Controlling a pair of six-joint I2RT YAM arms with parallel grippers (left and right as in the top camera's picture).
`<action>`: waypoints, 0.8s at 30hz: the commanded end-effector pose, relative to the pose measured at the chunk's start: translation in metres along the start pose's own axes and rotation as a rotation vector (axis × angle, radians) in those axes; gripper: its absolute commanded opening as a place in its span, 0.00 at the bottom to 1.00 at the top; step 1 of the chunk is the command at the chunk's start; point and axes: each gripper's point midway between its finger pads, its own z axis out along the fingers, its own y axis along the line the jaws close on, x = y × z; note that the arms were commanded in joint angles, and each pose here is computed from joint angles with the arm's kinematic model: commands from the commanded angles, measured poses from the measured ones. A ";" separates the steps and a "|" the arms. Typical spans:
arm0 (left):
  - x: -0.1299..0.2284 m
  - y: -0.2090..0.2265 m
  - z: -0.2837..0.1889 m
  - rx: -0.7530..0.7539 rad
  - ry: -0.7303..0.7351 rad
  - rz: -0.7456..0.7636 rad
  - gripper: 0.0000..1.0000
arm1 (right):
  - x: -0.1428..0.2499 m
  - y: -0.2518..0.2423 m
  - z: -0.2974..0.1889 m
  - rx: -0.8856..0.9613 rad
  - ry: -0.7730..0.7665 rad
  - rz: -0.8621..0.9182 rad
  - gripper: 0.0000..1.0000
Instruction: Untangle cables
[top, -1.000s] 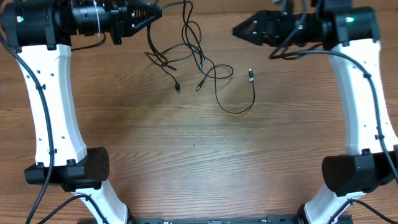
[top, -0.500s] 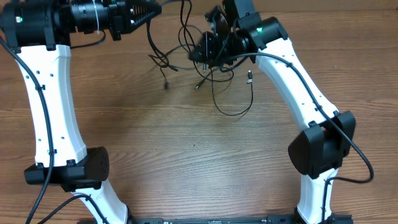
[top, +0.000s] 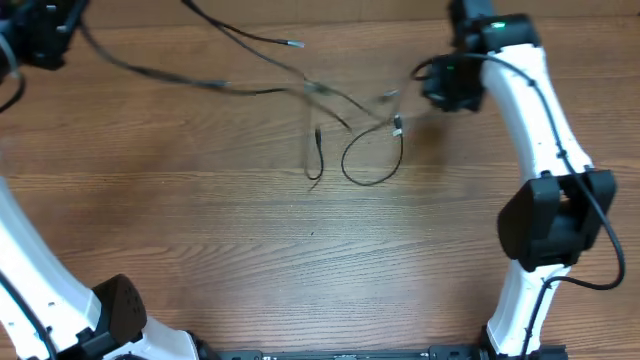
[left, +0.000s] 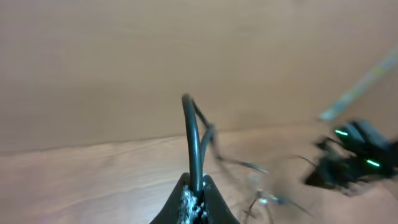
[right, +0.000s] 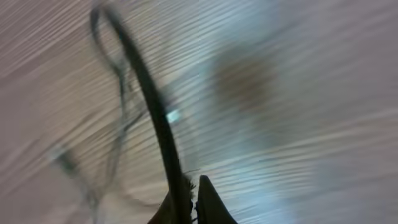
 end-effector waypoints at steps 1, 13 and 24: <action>-0.003 0.032 -0.013 -0.162 -0.020 -0.072 0.04 | -0.030 -0.065 -0.008 0.104 -0.051 0.099 0.04; 0.008 0.006 0.015 -0.156 0.041 -0.039 0.04 | -0.046 -0.068 -0.043 -0.367 0.008 -0.009 0.04; 0.055 -0.109 0.086 0.147 0.231 0.033 0.04 | -0.035 0.023 -0.243 -0.686 -0.380 -0.289 0.04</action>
